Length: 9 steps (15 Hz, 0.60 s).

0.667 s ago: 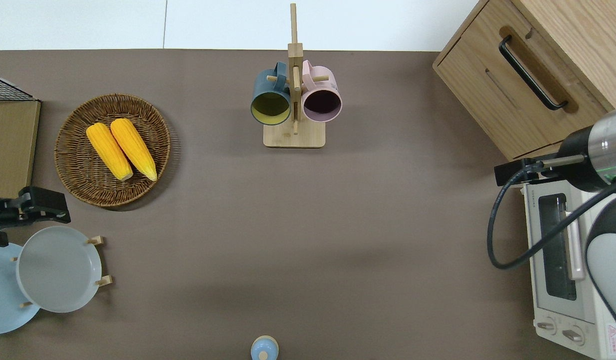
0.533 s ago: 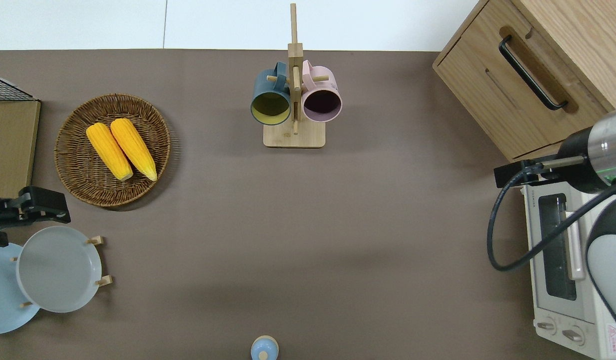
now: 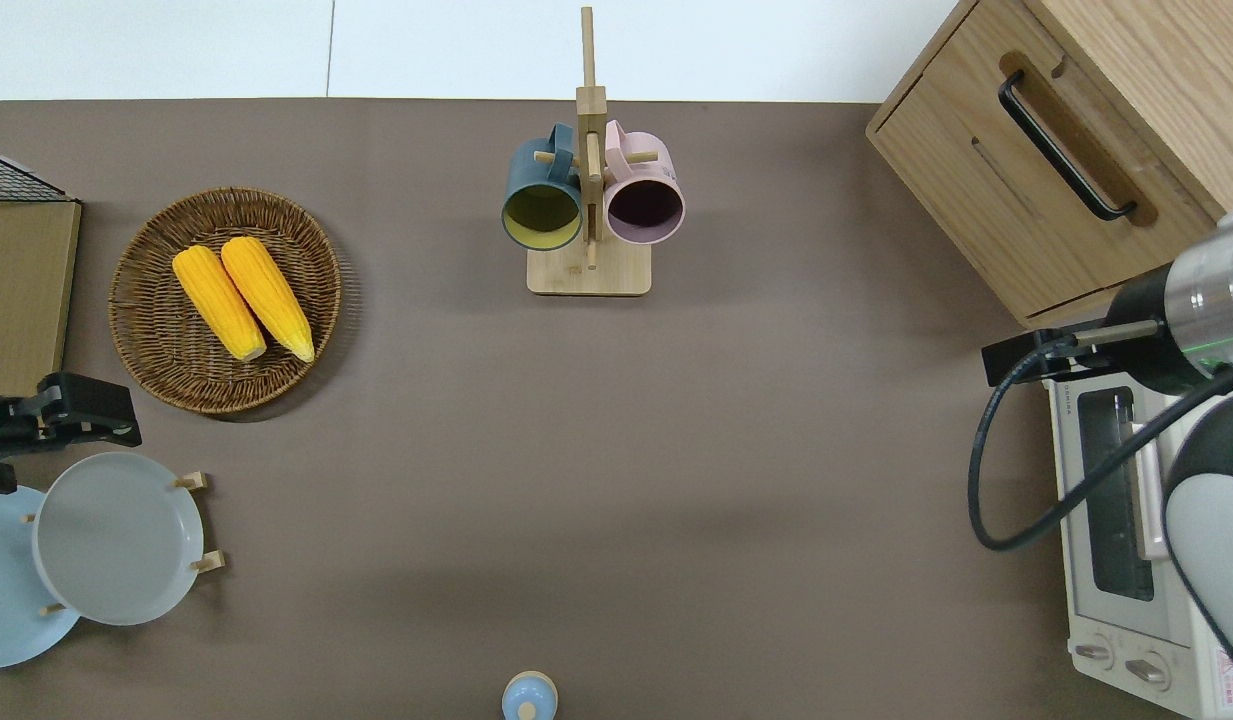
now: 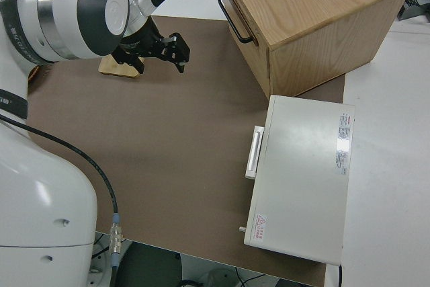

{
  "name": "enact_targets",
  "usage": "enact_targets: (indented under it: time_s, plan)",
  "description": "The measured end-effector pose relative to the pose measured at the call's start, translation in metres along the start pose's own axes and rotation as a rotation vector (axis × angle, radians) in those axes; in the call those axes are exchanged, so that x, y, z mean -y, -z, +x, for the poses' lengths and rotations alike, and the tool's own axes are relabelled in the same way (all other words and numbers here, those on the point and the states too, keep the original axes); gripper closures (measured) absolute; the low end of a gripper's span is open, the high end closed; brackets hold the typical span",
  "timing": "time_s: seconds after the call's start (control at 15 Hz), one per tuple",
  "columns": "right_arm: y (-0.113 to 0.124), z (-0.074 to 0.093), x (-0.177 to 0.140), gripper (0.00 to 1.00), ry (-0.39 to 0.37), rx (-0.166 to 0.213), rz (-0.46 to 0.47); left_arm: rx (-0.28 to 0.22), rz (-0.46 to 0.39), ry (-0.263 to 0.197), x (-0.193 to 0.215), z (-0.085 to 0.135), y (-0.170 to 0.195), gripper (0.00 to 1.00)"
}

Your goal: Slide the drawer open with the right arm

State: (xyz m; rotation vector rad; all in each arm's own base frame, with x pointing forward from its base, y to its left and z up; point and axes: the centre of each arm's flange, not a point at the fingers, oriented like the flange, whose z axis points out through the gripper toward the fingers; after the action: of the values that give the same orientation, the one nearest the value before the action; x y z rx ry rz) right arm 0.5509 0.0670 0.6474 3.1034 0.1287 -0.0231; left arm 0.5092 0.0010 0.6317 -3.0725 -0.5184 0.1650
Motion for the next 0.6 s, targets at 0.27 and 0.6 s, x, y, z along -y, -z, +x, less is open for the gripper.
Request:
enact_targets:
  time_s: [0.27, 0.6]
  plan:
    - [0.003, -0.001, 0.018, 0.01, 0.043, -0.011, -0.087, 0.000, 0.000, 0.000, 0.000, 0.000, 0.000, 0.00]
    - [-0.003, 0.002, 0.075, 0.01, 0.130, -0.041, -0.337, 0.000, 0.000, 0.000, 0.000, 0.000, 0.000, 0.00]
